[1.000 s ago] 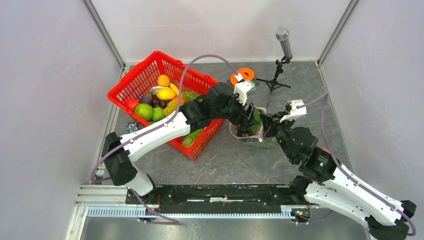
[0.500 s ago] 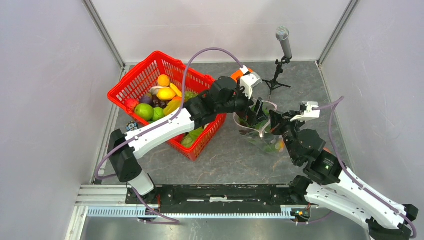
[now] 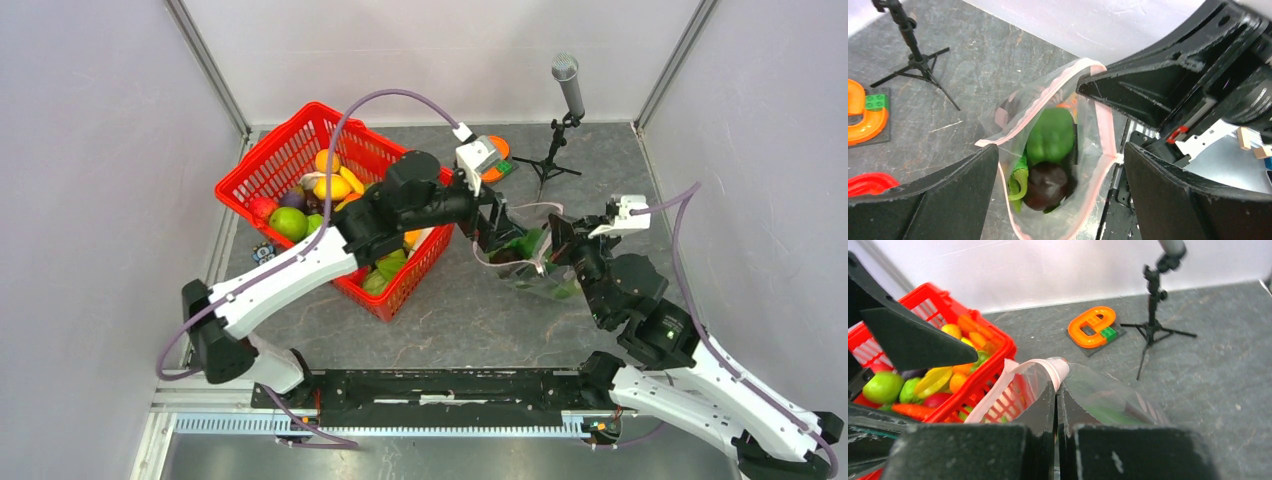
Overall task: Place the food in the zip-top bag and seal the zipper
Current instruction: Place the fake vegetable in the zipper food storage bag, then zip the zipper food storage bag at the center of the board.
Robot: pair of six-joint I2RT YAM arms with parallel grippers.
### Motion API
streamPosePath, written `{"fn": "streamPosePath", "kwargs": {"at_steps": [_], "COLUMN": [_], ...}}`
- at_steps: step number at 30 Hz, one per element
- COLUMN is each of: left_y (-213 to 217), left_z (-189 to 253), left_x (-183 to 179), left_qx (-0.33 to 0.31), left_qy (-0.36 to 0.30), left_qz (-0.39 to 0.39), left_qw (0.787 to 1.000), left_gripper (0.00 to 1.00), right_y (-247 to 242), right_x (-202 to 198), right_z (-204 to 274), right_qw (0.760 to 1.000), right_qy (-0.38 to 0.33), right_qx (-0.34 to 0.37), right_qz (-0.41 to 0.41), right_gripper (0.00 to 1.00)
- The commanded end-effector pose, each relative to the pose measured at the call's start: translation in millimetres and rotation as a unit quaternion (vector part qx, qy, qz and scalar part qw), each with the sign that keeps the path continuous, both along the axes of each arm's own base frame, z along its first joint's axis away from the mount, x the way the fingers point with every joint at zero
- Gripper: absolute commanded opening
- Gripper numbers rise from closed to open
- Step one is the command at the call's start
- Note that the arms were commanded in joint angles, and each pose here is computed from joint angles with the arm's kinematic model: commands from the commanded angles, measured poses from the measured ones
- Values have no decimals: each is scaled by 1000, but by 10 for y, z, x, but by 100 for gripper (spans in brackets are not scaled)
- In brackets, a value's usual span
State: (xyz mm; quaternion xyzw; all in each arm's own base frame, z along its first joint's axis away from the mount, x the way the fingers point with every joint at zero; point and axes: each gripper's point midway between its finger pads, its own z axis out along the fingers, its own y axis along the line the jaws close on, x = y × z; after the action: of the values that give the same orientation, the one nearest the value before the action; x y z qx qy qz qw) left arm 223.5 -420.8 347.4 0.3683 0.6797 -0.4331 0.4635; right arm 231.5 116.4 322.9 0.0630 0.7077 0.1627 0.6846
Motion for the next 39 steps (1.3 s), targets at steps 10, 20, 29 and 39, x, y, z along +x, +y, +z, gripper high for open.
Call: {"fn": "streamPosePath", "kwargs": {"at_steps": [10,20,29,39], "left_y": [786,800,894,860], "left_z": [502,394,-60,-261], "left_x": [-6,-527,-775,-1199], "left_qx": [3,26,82,81], "left_qy": [-120,-144,-77,-50], "left_qz": [91,-57,-110,-186], "left_qw": [989,988,988,978], "left_gripper": [100,100,92,93], "right_y": [369,706,882,818], "right_x": [-404,-638,-580,-304], "right_z": [983,806,516,397], "right_qw": [950,893,879,904], "right_qy": [-98,-126,-106,-56], "right_qx": [-196,-261,-281,-293], "right_qz": [221,345,371,306], "right_gripper": [0,0,0,0]}}
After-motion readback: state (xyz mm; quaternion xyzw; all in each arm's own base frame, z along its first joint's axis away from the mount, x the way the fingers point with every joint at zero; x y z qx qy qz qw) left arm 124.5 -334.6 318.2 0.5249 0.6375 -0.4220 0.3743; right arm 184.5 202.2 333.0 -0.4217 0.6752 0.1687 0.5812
